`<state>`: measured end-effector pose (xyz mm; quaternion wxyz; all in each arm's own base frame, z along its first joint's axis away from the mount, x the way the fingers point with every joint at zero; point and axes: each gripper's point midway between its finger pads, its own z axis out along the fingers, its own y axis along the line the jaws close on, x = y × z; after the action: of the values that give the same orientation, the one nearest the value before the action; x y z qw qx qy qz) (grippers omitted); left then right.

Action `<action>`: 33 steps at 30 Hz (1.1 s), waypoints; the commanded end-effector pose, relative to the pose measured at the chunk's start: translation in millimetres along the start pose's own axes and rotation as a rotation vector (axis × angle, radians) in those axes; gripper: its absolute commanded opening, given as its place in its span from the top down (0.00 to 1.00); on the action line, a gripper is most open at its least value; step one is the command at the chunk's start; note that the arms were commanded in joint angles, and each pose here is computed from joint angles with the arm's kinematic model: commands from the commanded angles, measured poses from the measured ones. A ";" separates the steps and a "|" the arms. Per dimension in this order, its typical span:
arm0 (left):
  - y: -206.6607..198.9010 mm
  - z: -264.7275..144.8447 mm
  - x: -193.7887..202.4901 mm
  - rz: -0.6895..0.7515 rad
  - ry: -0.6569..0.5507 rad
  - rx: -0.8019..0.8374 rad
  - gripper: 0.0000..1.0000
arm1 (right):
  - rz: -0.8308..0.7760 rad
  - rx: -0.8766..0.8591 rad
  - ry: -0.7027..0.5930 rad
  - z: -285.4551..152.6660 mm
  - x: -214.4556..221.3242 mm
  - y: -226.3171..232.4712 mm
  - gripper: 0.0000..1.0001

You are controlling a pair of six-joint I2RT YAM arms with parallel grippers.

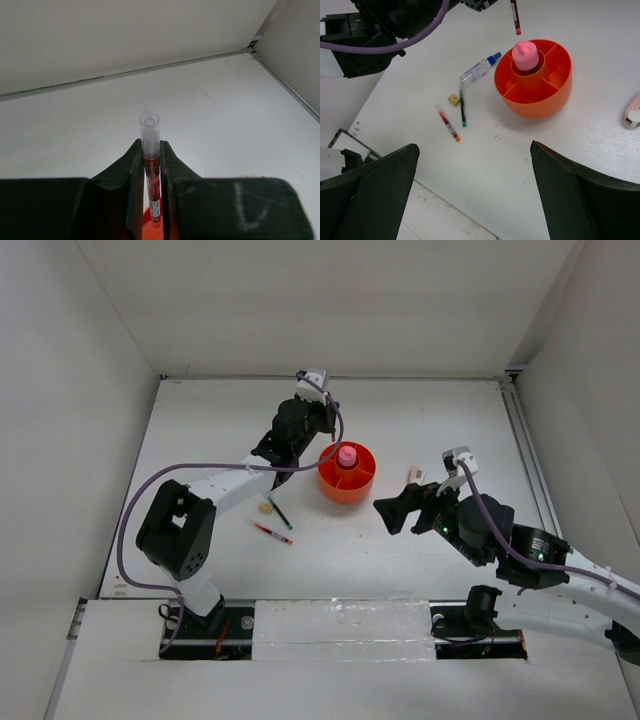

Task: Sort the stationery into containers
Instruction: Place the pen in the storage box.

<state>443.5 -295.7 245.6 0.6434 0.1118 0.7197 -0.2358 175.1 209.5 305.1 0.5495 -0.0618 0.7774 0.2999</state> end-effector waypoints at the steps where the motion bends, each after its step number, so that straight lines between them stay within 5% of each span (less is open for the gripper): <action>1: -13.9 6.9 -49.8 0.005 -0.149 0.049 1.00 | 0.012 -0.001 -0.009 0.2 -3.3 2.8 0.01; 24: -18.4 -4.9 24.7 -0.072 -0.039 0.087 1.00 | 0.002 -0.001 0.009 8.3 2.6 7.1 0.01; 33: -13.9 -11.1 34.9 -0.071 -0.023 0.074 0.66 | 0.002 -0.001 0.009 9.5 4.5 6.9 0.01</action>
<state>424.7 -306.7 187.6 0.6115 0.1154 0.7351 -0.2690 178.3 217.2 292.6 0.5390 -0.0701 0.7900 0.2836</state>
